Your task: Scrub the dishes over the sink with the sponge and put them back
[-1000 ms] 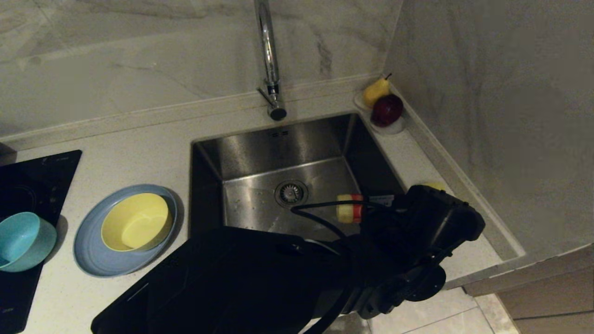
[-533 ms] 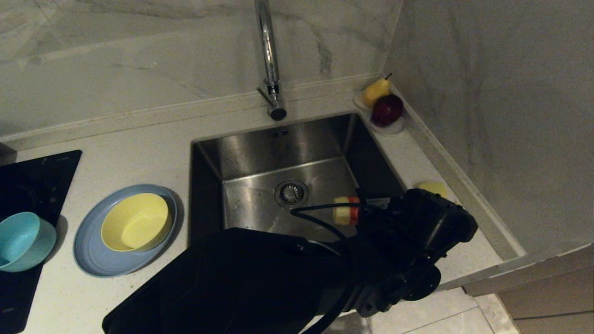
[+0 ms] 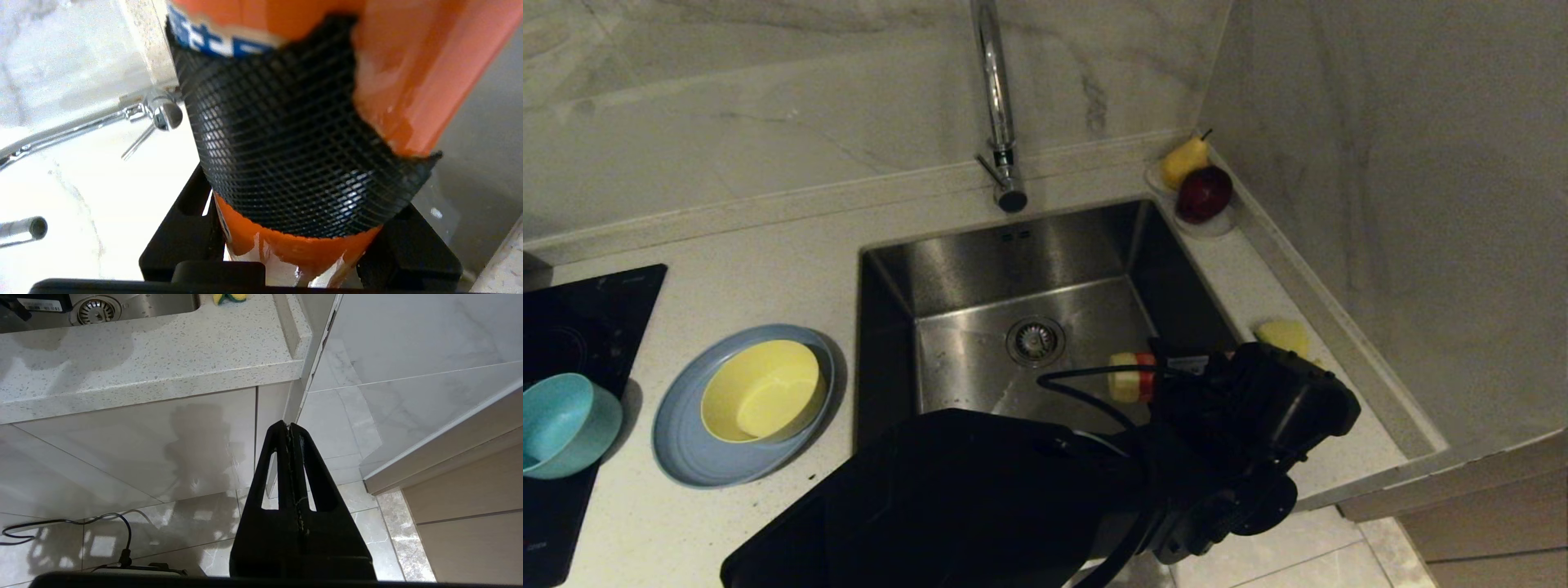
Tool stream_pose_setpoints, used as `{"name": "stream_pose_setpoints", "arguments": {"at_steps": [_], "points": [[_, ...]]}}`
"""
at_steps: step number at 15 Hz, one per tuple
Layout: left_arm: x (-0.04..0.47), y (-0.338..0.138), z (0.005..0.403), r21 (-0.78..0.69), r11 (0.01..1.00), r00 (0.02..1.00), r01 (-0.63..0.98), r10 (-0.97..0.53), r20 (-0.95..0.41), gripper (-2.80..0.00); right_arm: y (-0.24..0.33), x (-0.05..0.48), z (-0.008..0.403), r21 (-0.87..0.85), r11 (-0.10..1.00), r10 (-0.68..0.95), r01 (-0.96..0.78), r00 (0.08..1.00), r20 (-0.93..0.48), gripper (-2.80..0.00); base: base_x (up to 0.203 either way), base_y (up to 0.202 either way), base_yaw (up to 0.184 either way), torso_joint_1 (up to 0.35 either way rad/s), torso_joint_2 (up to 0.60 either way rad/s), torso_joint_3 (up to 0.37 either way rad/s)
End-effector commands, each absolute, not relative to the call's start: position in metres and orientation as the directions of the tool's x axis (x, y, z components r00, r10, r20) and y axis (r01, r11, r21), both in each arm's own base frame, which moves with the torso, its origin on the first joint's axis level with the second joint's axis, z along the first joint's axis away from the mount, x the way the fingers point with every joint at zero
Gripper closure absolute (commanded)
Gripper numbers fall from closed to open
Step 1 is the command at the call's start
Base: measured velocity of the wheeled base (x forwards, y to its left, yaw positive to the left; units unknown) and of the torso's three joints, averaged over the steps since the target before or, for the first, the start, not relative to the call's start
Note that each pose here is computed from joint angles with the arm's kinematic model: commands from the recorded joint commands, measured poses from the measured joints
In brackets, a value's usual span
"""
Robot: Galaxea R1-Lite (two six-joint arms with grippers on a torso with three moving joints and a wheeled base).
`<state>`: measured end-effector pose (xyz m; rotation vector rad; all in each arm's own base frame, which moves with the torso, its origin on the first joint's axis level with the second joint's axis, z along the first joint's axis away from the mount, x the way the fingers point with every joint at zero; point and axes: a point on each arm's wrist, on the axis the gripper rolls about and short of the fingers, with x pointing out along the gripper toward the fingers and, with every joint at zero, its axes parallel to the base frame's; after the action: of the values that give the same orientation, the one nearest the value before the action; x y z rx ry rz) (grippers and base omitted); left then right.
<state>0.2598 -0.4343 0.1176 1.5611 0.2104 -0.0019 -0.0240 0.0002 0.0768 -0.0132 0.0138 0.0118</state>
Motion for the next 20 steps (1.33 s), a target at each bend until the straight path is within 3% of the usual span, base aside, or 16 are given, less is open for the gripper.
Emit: {"name": "stream_pose_setpoints", "arguments": {"at_steps": [1, 20], "points": [[0.2606, -0.4347, 0.1135, 0.992, 0.0, 0.979, 0.13, 0.156, -0.129, 0.0, 0.0002, -0.0241, 0.0767, -0.014, 1.0, 0.012, -0.012, 1.0, -0.012, 0.0, 0.0, 0.0, 0.0, 0.0, 0.0, 0.0], [0.2635, -0.4379, 0.1081, 0.994, -0.021, 0.977, 0.109, 0.184, -0.103, 0.0, 0.0002, -0.0241, 0.0767, -0.014, 1.0, 0.012, -0.012, 1.0, -0.012, 0.0, 0.0, 0.0, 0.0, 0.0, 0.0, 0.0]]}}
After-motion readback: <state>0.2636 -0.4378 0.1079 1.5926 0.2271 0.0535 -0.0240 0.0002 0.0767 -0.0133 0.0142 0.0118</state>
